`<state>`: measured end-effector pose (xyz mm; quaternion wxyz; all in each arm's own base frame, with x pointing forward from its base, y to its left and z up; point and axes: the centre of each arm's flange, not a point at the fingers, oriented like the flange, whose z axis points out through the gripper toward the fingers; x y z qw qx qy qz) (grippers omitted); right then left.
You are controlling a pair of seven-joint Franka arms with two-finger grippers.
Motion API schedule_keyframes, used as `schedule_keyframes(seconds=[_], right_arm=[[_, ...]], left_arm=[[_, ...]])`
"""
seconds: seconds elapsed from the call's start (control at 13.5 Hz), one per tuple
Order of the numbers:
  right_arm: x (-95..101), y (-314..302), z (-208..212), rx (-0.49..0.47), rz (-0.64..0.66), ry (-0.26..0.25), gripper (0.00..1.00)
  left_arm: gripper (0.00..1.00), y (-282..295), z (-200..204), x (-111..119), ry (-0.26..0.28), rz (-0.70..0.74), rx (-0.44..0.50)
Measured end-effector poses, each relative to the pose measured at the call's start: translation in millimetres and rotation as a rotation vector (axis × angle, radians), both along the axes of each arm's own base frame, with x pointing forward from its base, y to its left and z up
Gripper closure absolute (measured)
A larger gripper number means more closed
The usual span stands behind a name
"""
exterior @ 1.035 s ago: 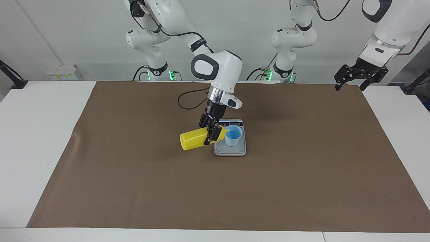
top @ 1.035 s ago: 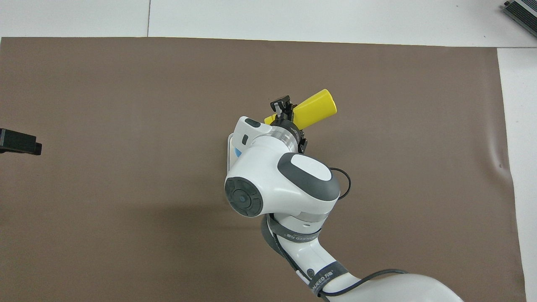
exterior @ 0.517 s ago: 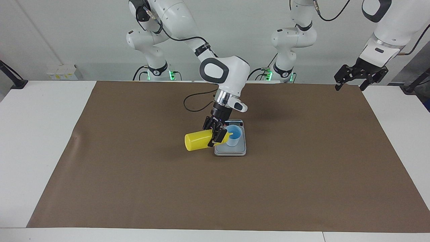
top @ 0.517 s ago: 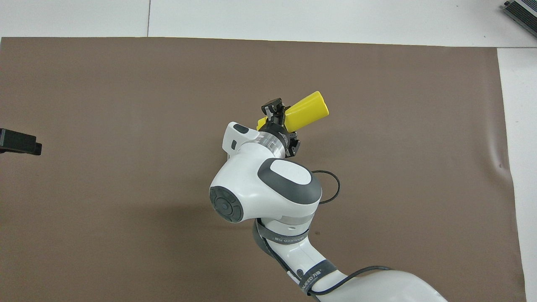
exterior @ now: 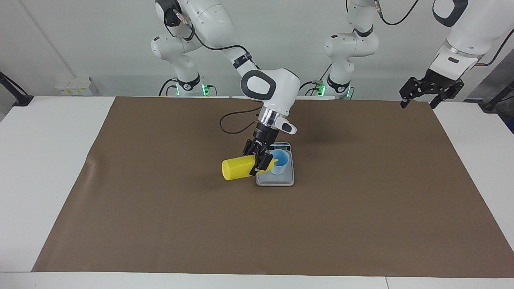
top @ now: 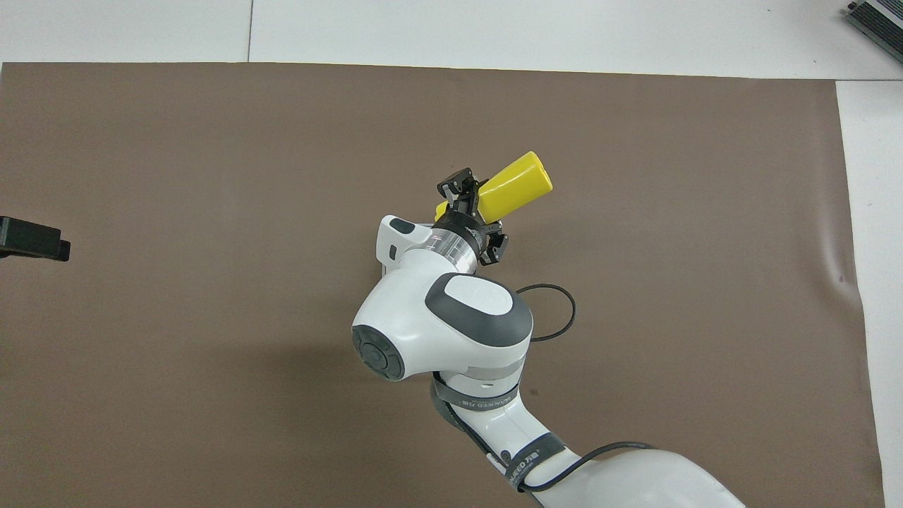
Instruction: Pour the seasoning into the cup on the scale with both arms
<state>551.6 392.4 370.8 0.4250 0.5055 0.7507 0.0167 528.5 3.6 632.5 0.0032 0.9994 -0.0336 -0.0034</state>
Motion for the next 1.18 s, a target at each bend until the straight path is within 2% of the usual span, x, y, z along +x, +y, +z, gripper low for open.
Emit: schedule_keyframes(seconds=[1.18], right_arm=[[1.9, -1.8, 1.1, 0.001, -0.003, -0.003, 0.54]], left_arm=[[0.0, 0.0, 0.0, 0.0, 0.0, 0.0, 0.0]])
